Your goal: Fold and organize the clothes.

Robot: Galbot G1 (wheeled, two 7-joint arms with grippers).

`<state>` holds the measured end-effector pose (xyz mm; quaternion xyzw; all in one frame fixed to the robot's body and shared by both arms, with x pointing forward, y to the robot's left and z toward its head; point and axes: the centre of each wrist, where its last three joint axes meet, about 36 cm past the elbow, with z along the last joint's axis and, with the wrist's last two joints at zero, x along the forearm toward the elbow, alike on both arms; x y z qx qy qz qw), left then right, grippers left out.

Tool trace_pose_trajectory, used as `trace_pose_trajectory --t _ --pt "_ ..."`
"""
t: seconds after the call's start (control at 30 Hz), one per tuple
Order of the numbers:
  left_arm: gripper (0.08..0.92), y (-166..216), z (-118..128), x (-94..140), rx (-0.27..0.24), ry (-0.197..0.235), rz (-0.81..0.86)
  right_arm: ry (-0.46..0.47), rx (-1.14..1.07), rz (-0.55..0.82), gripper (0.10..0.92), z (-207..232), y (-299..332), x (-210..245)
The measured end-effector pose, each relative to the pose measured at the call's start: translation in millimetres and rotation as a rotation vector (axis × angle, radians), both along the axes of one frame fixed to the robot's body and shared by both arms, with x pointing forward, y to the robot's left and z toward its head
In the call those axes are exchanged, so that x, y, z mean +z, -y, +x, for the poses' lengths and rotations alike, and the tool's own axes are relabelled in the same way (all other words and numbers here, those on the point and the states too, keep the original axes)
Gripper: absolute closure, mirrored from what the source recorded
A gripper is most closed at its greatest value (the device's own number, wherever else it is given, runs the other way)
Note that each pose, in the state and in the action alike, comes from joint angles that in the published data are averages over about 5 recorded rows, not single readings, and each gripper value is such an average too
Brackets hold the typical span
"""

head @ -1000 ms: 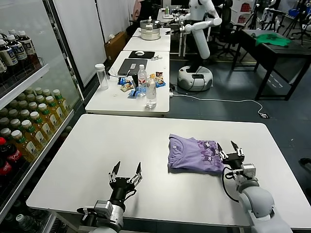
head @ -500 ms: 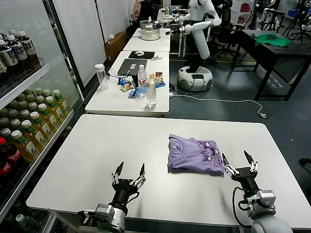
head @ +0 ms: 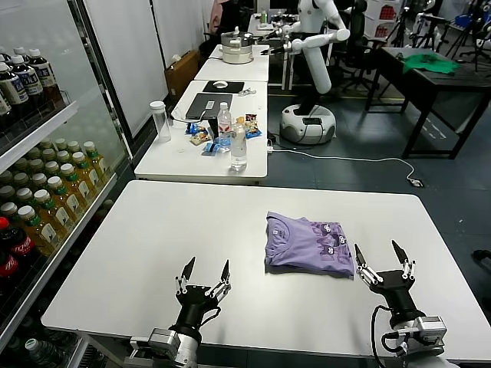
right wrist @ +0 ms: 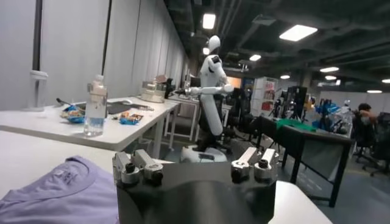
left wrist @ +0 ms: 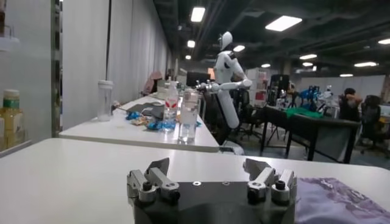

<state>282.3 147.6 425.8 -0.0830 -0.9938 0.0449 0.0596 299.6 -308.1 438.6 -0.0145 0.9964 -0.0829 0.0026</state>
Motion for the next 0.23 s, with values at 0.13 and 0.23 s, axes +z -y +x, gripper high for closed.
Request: trace_pose_trajectory --t 0.13,0.23 --pt "0.177 -0.6 -1.3 1.2 0.000 0.006 0.005 0.003 -0.004 -0.004 0.200 -4.4 -2.7 1.3" --pt "0.177 -1.4 -1.5 1.9 0.000 0.011 0.007 0.002 -0.005 -0.005 0.200 -6.5 -4.5 1.7"
